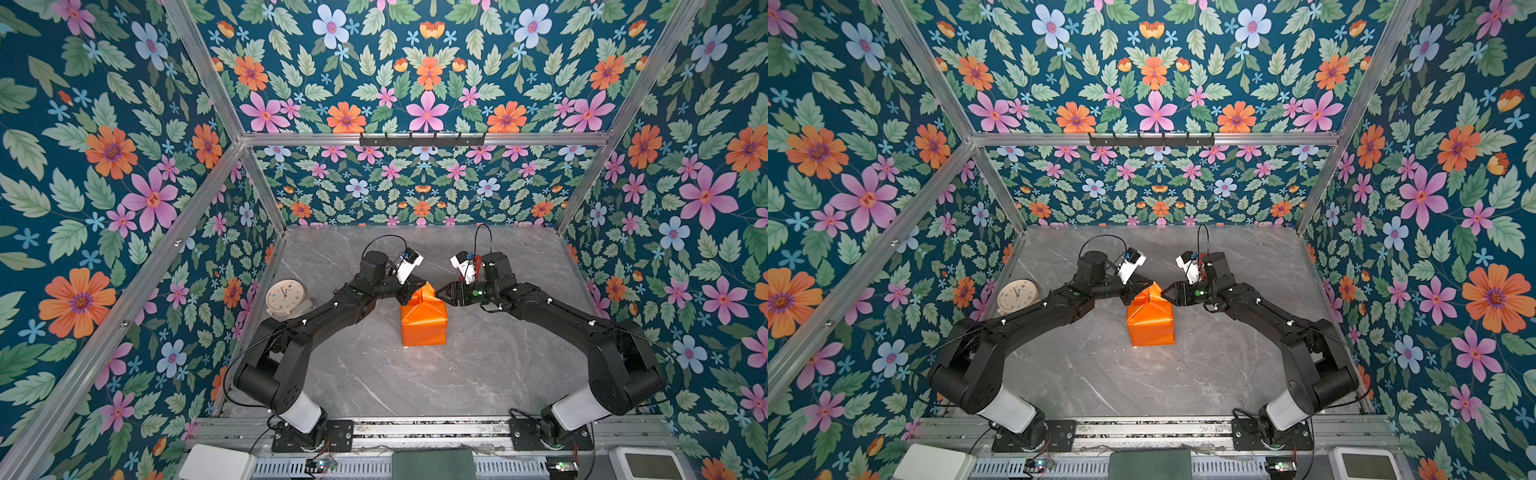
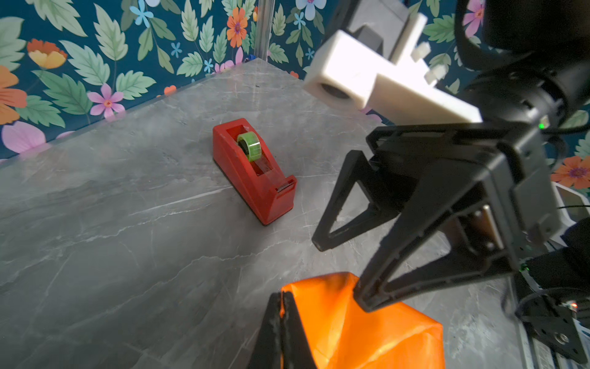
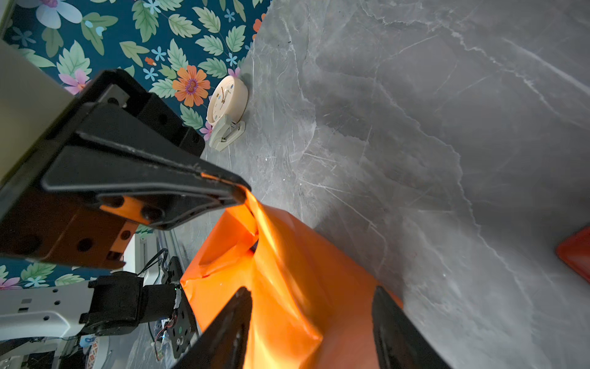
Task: Wrap a gift box in wrapping paper
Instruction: Fold the seventh fold of the wrapping paper on the gift box, then fold the wrapping paper for the gift box.
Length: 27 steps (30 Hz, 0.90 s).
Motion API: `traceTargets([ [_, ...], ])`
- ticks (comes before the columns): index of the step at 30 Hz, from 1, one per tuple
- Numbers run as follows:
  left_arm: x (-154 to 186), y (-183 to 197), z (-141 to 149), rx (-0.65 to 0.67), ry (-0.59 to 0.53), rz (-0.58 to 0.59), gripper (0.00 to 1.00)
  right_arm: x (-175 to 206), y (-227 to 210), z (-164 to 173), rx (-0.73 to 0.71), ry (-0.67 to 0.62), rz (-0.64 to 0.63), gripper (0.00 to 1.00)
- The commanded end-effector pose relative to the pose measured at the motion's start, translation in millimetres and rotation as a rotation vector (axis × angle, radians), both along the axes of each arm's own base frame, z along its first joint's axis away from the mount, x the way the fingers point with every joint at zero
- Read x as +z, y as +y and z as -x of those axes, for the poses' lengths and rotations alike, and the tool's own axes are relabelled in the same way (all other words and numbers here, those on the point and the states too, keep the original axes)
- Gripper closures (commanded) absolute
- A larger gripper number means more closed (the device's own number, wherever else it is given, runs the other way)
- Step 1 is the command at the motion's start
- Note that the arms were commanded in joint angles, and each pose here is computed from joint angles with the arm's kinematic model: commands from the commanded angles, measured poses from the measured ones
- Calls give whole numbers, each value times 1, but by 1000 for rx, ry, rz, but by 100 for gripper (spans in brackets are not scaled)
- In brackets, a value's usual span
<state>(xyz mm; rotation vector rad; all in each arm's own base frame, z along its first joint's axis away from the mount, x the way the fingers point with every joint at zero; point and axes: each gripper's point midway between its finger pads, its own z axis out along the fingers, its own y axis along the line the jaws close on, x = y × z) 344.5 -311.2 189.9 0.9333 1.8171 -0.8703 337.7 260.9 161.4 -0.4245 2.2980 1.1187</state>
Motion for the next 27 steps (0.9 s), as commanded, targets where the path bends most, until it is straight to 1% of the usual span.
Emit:
traceTargets([
  [1, 10, 4, -9, 54, -37, 21, 100, -5, -5, 8, -45, 62, 15, 37],
  [5, 8, 8, -8, 77, -39, 14, 100, -13, -5, 16, -62, 106, 36, 36],
  [8, 7, 9, -5, 76, -35, 16, 100, -20, -7, 16, -83, 136, 52, 36],
  [13, 8, 9, 1, 61, -30, 24, 100, -32, -11, 15, -111, 171, 85, 39],
  [17, 11, 9, 7, 49, -41, 34, 100, -38, -13, 15, -127, 197, 94, 42],
  [24, 10, 7, 20, 42, -44, 32, 100, -47, -16, 18, -161, 236, 99, 43],
  [27, 11, 5, 20, 51, -36, 35, 100, -48, -15, 19, -167, 243, 90, 43],
])
